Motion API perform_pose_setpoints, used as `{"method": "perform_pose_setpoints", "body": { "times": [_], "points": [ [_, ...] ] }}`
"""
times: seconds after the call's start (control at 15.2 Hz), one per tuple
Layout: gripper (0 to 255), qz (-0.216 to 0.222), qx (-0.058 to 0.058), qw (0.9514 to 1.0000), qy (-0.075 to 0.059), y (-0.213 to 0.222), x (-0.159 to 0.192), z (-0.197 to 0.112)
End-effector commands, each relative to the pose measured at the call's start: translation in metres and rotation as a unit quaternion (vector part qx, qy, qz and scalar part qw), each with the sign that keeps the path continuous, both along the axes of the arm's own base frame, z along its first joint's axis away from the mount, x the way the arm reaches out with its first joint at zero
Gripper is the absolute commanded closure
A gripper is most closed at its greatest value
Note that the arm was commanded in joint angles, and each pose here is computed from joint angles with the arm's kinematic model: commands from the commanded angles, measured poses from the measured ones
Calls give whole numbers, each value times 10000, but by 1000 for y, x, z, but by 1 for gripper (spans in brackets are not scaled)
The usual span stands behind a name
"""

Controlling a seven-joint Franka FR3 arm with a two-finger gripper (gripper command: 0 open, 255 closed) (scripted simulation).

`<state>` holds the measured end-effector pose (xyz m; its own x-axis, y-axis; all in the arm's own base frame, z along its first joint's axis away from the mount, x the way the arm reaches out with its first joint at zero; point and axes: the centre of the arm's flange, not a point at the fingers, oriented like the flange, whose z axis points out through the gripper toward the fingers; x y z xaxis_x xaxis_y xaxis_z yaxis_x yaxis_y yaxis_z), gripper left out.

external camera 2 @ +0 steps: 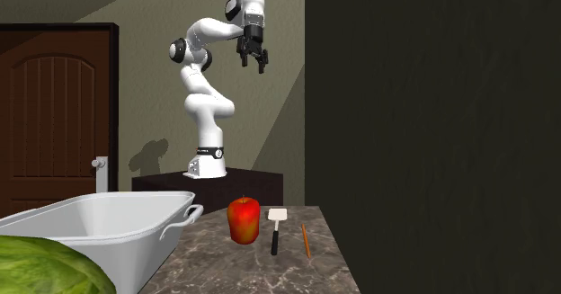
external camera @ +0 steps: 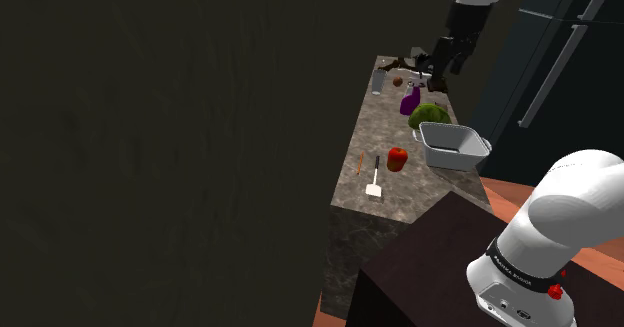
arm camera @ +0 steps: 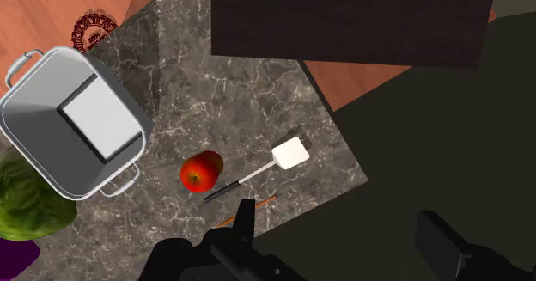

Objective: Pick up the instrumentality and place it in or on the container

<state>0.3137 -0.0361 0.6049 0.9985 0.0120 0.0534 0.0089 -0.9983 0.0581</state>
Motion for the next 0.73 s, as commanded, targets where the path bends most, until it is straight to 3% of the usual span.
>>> {"method": "perform_pose_setpoints", "body": {
  "times": [0.0, 0.33, 0.66],
  "points": [
    [0, 0, 0, 10000, 0, 0, 0, 0],
    [0, -606, 30, 9982, -25, -5, 31, -58],
    [0, -1211, 60, 9926, -50, -13, 61, -117]
  ]
}}
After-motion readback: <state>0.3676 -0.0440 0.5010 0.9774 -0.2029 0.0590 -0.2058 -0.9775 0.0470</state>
